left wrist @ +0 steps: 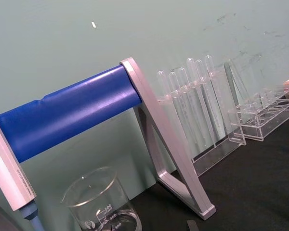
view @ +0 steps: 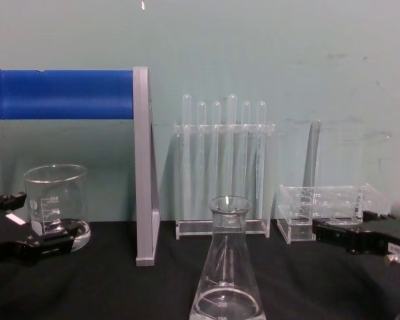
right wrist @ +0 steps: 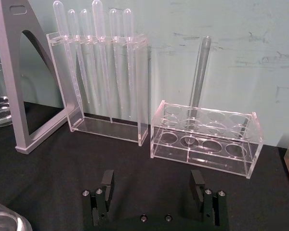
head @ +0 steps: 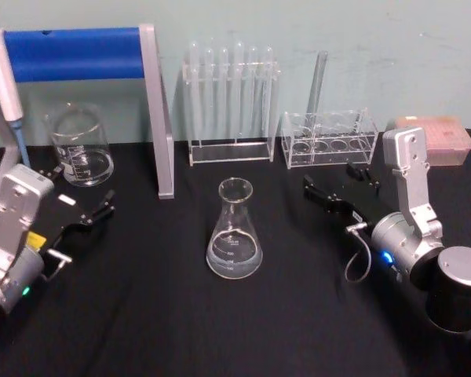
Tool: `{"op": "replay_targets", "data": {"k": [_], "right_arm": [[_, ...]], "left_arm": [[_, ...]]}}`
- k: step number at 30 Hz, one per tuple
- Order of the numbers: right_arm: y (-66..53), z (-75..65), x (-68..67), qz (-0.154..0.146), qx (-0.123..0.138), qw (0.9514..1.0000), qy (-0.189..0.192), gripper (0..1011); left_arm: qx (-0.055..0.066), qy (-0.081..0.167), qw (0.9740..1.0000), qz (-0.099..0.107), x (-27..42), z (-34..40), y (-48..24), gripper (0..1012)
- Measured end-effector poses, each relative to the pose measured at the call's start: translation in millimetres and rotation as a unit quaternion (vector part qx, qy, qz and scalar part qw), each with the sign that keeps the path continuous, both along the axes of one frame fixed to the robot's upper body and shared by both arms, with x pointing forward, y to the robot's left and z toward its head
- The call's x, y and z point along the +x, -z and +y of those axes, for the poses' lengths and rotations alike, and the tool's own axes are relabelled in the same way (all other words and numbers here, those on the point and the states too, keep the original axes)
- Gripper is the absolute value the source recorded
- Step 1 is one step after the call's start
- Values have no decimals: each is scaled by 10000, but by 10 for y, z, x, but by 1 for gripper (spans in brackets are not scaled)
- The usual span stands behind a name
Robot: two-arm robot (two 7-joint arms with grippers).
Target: Grasp the erlenmeyer flask with one hand, shake it three times, then place it back.
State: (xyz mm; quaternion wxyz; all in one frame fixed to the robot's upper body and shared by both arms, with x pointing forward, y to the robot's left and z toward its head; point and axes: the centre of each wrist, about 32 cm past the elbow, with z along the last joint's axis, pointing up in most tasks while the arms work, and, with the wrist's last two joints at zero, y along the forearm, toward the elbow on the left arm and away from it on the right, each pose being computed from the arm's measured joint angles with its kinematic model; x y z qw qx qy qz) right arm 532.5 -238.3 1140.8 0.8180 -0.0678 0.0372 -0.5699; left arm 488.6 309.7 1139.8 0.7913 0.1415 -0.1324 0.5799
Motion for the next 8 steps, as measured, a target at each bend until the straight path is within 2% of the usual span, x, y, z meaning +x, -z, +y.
{"op": "replay_targets", "data": {"k": [8], "right_arm": [[0,0,0,0,0,10000,0,1000]], "left_arm": [[0,0,10000,0,0,0,0,1001]]}}
